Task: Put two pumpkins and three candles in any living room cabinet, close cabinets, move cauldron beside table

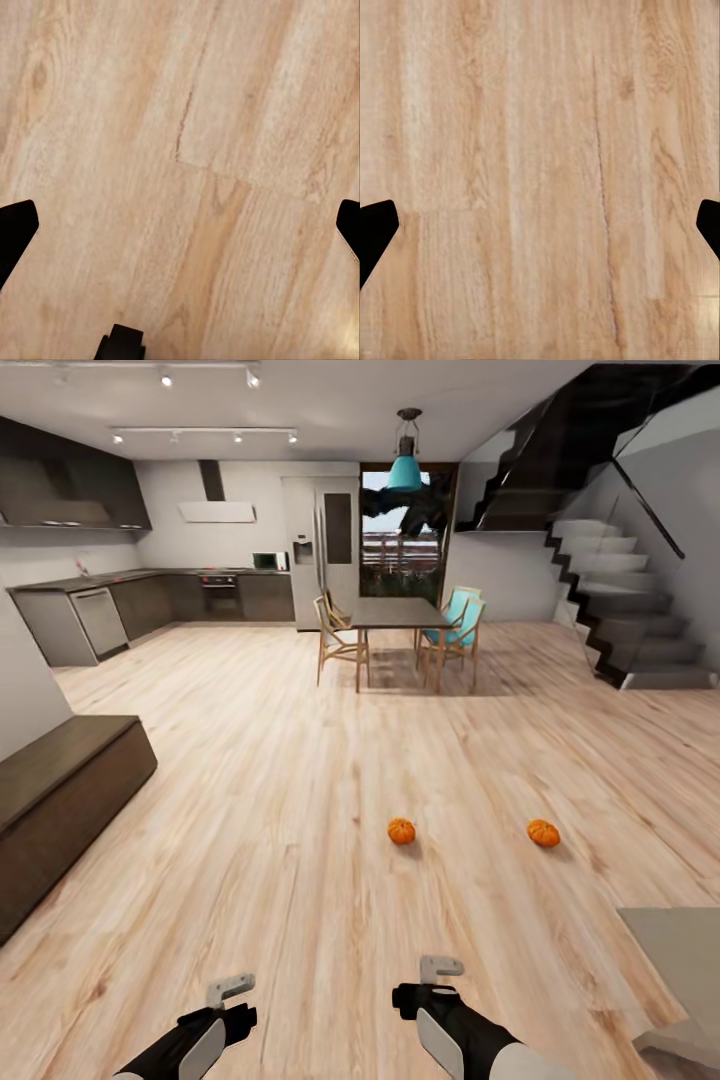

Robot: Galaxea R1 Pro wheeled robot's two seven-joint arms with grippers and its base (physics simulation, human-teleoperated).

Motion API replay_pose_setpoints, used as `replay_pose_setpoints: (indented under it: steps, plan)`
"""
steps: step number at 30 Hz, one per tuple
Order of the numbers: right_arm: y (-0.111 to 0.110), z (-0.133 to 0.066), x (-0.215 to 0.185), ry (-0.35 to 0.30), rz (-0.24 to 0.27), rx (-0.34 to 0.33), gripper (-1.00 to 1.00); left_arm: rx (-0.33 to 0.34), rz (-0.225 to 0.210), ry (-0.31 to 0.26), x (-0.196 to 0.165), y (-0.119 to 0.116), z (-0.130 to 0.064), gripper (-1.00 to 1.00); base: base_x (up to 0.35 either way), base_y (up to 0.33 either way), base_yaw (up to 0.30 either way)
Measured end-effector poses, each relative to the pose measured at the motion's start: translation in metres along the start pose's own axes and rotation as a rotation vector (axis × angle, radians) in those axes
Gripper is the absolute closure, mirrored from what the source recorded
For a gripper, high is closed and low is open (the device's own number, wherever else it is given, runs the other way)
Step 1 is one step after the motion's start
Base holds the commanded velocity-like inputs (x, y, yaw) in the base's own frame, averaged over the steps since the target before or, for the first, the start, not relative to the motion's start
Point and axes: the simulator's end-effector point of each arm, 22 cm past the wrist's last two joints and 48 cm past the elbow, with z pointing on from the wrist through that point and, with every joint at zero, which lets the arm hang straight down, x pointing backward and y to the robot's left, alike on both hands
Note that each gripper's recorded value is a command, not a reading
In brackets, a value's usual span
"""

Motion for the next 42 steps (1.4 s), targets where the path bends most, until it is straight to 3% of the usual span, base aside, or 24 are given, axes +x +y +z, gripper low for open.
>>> replay_pose_setpoints:
  steps: [7, 42]
  plan:
    - [0.0, 0.0003, 0.0, 0.0, 0.0, 0.0, -1.0, 0.0, 0.0, -0.001, -0.0005, -0.0002, 0.0003, -1.0, 0.179, 0.0, 0.288]
    - [-0.0003, 0.0005, 0.0, 0.0, -0.001, 0.001, -1.0, 0.001, -0.001, -0.001, -0.0006, -0.0004, 0.0004, -1.0, 0.002, 0.0, 0.291]
